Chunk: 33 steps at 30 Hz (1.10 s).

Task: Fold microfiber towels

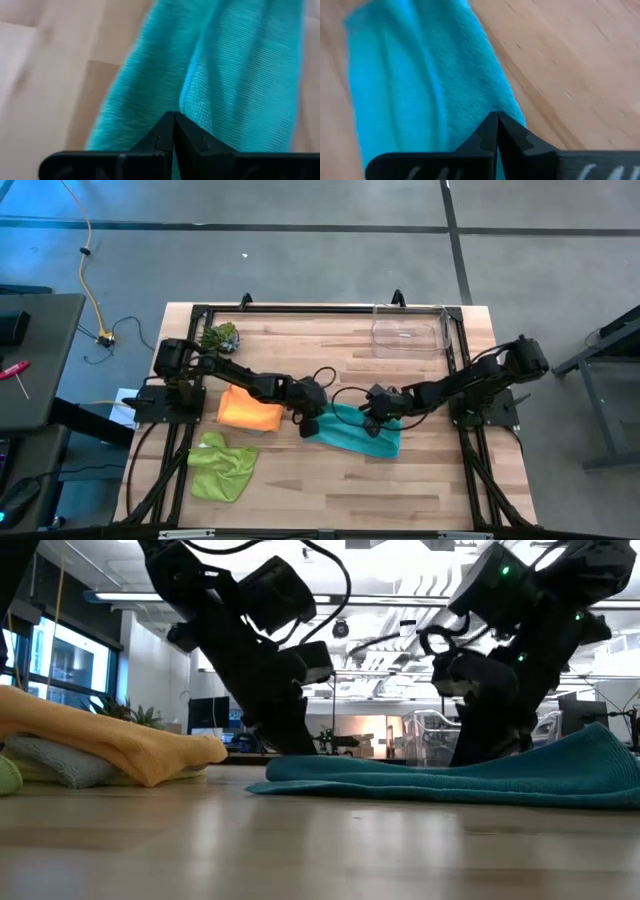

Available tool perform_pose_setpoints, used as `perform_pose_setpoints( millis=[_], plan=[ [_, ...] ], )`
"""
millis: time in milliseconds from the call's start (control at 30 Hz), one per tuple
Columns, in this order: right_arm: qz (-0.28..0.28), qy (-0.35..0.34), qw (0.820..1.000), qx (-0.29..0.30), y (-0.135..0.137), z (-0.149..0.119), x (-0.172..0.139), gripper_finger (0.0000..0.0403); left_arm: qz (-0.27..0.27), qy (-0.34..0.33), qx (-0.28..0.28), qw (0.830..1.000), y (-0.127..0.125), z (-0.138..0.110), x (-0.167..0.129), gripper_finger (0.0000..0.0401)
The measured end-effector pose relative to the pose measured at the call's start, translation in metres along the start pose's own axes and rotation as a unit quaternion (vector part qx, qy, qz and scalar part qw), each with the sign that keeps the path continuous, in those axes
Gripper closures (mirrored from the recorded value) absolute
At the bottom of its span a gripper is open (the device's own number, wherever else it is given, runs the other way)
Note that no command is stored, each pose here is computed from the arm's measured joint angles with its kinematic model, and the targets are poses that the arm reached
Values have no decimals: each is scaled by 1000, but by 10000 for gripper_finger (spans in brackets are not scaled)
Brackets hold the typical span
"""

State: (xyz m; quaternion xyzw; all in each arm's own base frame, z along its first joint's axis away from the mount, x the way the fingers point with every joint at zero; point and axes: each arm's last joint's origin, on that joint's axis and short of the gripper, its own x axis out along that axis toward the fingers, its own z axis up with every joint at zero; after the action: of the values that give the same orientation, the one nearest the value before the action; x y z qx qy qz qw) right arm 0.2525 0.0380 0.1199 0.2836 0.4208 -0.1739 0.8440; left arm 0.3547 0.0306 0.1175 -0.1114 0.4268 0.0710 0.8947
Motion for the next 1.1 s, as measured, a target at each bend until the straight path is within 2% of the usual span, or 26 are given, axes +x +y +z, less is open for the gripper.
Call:
perform_pose_setpoints(
  millis=[200, 467, 567, 667, 933, 1100],
  plan=[
    [-7, -1, 1000, 29, -1, -1, 7, 403, -53, 6, 22, 998, -9, 0, -4, 401],
    [-22, -10, 999, 30, -6, 3, 8, 403, -149, -5, 44, 988, -32, 7, -23, 401],
    [-26, -13, 999, 26, -9, 6, 9, 403, -161, 3, 42, 986, -41, 6, -29, 401],
    [-26, -17, 999, 27, -11, 8, 9, 403, -137, -8, 53, 989, -46, 8, -40, 401],
    [-15, -10, 1000, 21, -11, 10, 10, 403, 21, -70, 66, 995, -26, 24, -66, 401],
    [-13, -9, 1000, 20, -11, 10, 10, 403, 39, -59, 57, 996, -7, 25, -66, 401]
  ],
)
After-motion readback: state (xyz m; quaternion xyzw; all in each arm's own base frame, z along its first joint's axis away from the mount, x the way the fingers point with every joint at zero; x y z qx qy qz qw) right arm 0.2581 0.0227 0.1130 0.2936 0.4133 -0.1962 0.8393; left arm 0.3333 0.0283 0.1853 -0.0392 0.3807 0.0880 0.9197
